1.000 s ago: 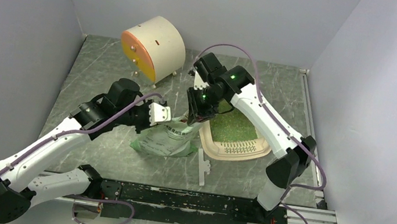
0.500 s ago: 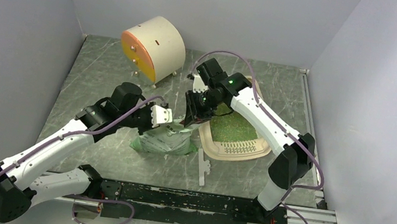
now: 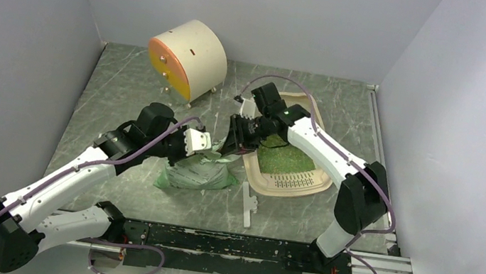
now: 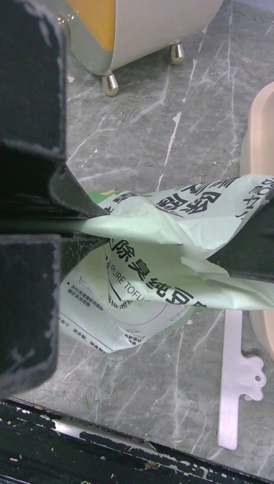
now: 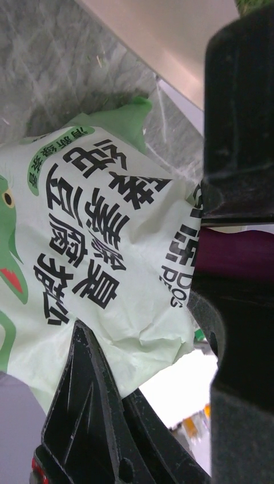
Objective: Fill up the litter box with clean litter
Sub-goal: 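Scoop the cat litter from the cat litter bag.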
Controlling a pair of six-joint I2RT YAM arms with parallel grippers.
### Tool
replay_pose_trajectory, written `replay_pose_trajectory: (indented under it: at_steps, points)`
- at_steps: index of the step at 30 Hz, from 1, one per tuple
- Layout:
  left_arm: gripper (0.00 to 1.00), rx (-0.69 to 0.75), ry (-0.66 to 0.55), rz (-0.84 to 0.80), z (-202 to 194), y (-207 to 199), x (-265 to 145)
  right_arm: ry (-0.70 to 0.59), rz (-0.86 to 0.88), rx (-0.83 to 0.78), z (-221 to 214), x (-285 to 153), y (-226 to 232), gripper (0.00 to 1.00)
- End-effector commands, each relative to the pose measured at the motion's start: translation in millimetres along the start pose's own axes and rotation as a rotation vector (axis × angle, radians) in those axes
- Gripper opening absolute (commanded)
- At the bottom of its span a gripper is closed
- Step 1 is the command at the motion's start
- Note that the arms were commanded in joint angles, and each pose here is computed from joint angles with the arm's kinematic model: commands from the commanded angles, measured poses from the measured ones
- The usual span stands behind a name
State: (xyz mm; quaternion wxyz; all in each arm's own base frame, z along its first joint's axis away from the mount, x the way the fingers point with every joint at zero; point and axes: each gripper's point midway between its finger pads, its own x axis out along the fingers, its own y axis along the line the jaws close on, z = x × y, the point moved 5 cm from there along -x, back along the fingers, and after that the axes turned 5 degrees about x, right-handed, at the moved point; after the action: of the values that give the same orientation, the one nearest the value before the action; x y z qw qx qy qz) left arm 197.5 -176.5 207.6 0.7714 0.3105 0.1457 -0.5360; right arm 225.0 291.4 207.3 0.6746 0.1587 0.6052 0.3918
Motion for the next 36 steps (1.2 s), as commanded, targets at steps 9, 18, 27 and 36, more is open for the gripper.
replay_pose_trajectory:
  at_steps: [9, 18, 27, 36]
  points:
    - [0.05, 0.027, -0.209, 0.016, 45.7, 5.8, -9.3, -0.063, 0.523, 0.016, -11.3, -38.7, 13.1, 0.00]
    - [0.05, 0.089, -0.283, 0.126, 72.7, 25.9, -27.7, -0.153, 0.591, 0.106, -17.3, -70.0, -13.3, 0.00]
    - [0.05, 0.220, -0.334, 0.253, 90.3, 39.6, -53.9, -0.213, 0.523, 0.193, -23.8, -101.4, -41.2, 0.00]
    - [0.05, 0.317, -0.442, 0.224, 115.6, 43.2, -54.2, -0.295, 0.430, 0.214, -29.5, -133.5, -44.3, 0.00]
